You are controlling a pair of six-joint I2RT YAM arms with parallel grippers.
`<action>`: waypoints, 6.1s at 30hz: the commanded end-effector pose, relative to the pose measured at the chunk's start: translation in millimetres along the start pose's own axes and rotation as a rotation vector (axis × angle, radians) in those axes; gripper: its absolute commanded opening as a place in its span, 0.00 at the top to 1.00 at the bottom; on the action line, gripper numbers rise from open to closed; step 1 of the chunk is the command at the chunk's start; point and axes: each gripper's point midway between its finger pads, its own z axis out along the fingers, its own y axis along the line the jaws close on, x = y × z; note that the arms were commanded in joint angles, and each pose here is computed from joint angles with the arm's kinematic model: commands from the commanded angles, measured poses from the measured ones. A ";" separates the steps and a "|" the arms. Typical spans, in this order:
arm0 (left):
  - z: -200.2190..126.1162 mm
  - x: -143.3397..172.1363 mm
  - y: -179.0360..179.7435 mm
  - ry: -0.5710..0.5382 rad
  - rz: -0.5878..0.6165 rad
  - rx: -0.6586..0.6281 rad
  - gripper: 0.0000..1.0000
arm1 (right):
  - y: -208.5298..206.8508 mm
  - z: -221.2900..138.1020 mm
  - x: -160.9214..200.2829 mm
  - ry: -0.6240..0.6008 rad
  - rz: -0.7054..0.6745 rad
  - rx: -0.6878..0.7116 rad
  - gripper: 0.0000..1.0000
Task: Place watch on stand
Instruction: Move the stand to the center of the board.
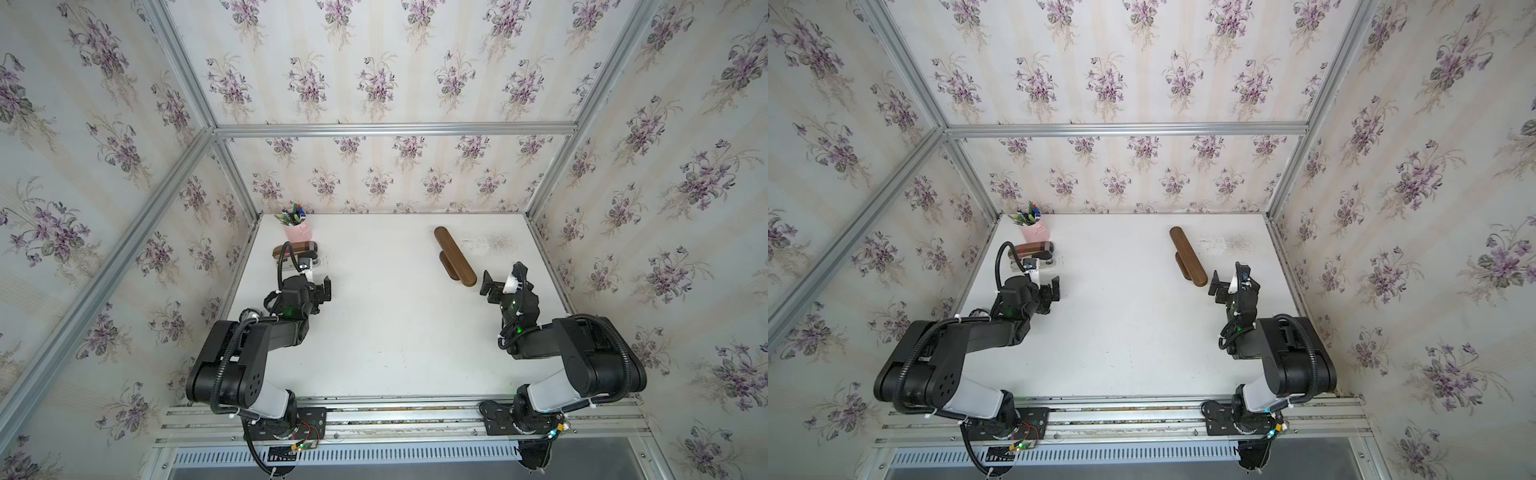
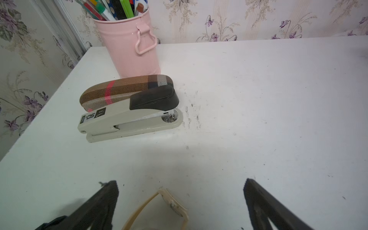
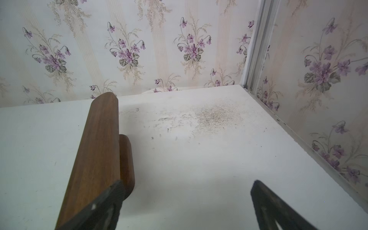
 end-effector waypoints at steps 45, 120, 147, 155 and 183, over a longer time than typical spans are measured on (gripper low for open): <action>-114.7 -68.7 56.6 0.149 -0.518 -0.322 0.00 | -1.1 -14.0 -88.6 0.047 0.328 0.047 0.00; -128.9 -52.1 -65.0 0.396 -0.474 0.231 0.00 | 321.5 -37.9 30.5 0.677 -0.461 -0.631 0.79; -99.9 -49.0 -82.8 0.488 -0.399 0.253 0.01 | 288.9 -34.4 56.9 0.737 -0.498 -0.482 0.26; -65.5 -71.3 -123.4 0.486 -0.348 0.313 0.00 | 259.5 -54.8 50.9 0.754 -0.406 -0.447 0.11; 7.5 -47.3 -222.8 0.644 -0.315 0.440 0.01 | 185.6 -25.1 51.1 0.755 -0.215 -0.183 0.06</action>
